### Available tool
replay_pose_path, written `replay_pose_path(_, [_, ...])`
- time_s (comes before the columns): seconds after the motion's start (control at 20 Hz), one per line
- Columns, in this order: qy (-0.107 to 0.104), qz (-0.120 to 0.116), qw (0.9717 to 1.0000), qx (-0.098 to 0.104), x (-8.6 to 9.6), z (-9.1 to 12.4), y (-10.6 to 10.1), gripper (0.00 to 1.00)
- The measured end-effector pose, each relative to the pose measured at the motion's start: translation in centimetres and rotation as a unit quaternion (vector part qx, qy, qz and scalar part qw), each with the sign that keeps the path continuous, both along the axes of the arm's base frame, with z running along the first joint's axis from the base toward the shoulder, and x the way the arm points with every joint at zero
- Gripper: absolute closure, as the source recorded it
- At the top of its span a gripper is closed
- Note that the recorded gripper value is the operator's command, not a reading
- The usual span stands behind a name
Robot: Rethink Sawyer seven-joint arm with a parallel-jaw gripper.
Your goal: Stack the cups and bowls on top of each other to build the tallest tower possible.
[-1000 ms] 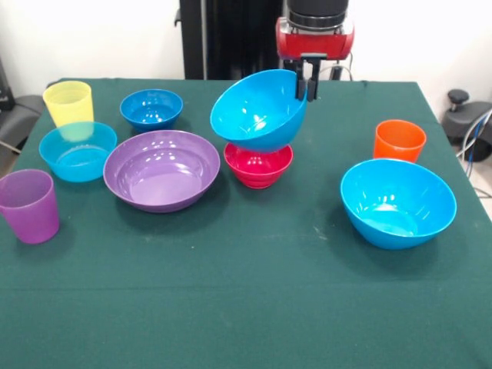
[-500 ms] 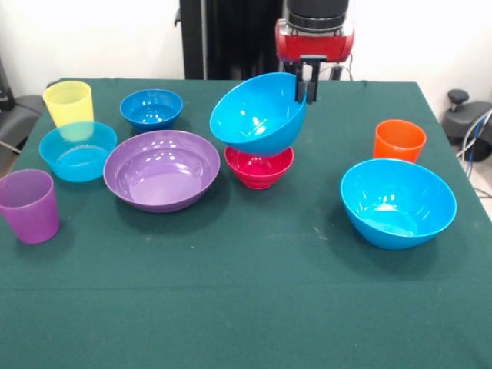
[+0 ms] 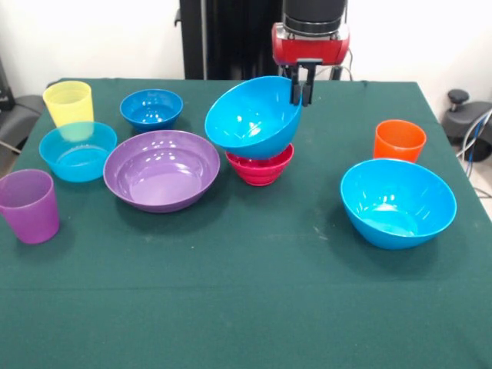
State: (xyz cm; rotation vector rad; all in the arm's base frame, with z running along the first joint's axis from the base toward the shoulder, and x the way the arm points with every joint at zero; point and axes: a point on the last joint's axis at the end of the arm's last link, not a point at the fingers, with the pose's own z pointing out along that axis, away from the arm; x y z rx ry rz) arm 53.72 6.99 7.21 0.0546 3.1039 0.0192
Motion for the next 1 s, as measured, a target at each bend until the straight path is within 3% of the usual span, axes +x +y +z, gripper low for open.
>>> replay_pose_path(0.55, [0.009,0.02,0.9997,-0.007,-1.0,-2.2,-0.6,1.0])
replay_pose_path(1.0, [0.006,0.025,0.9996,-0.012,-0.8,-2.4,-1.0,1.0])
